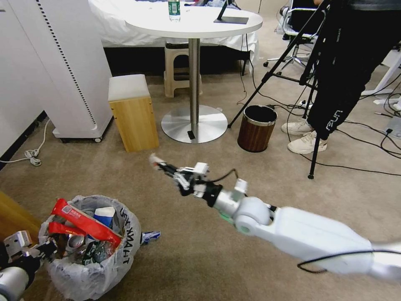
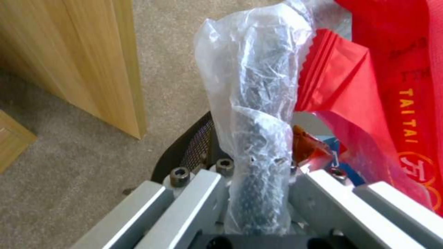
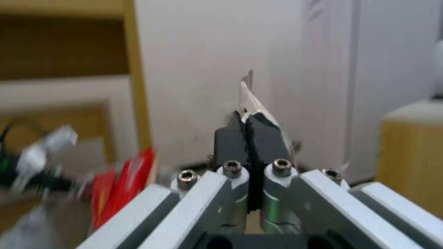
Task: Pick up the trash bin and place the garbage on the floor into it.
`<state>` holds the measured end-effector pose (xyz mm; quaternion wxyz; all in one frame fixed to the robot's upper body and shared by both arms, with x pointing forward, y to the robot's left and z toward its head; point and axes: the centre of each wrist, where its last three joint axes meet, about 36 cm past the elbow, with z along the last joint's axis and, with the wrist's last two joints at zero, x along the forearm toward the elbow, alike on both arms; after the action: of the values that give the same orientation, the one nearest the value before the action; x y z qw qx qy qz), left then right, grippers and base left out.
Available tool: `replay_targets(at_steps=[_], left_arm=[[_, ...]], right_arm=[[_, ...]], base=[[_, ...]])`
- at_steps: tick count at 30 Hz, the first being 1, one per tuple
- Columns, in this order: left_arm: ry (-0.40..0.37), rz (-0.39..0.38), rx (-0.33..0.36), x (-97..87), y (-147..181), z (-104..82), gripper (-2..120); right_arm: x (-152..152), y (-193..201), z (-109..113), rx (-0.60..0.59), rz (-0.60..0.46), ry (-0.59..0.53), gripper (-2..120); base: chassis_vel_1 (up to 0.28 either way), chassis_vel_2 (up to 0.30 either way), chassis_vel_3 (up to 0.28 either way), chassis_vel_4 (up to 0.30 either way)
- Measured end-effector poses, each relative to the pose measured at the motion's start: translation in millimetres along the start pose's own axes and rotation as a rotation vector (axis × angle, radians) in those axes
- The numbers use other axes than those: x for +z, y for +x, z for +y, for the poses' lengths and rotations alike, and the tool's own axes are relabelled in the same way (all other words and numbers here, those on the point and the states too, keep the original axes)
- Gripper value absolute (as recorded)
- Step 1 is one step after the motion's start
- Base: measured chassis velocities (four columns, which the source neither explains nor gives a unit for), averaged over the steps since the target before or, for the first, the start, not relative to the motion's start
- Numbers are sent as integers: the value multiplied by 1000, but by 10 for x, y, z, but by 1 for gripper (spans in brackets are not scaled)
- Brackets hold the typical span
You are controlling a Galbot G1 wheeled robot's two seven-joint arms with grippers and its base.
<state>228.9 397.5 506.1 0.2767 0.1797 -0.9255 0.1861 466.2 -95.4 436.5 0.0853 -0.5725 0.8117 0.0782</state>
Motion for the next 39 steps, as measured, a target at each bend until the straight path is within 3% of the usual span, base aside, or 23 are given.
replay_targets(at_steps=[7,17,39], left_arm=[[-1,-4,4,-10,23,-13,1],[-1,-12,10,-33,34,-26,1],[8,-21,13,-27,102,-50,1]], right_arm=[[244,-325,51,-33,74,-13,0],[434,-897,520,-137,105,-66,0],[825,-799,635,-60,209,-82,0]], base=[[0,0,0,0],[0,0,0,0],[0,0,0,0]])
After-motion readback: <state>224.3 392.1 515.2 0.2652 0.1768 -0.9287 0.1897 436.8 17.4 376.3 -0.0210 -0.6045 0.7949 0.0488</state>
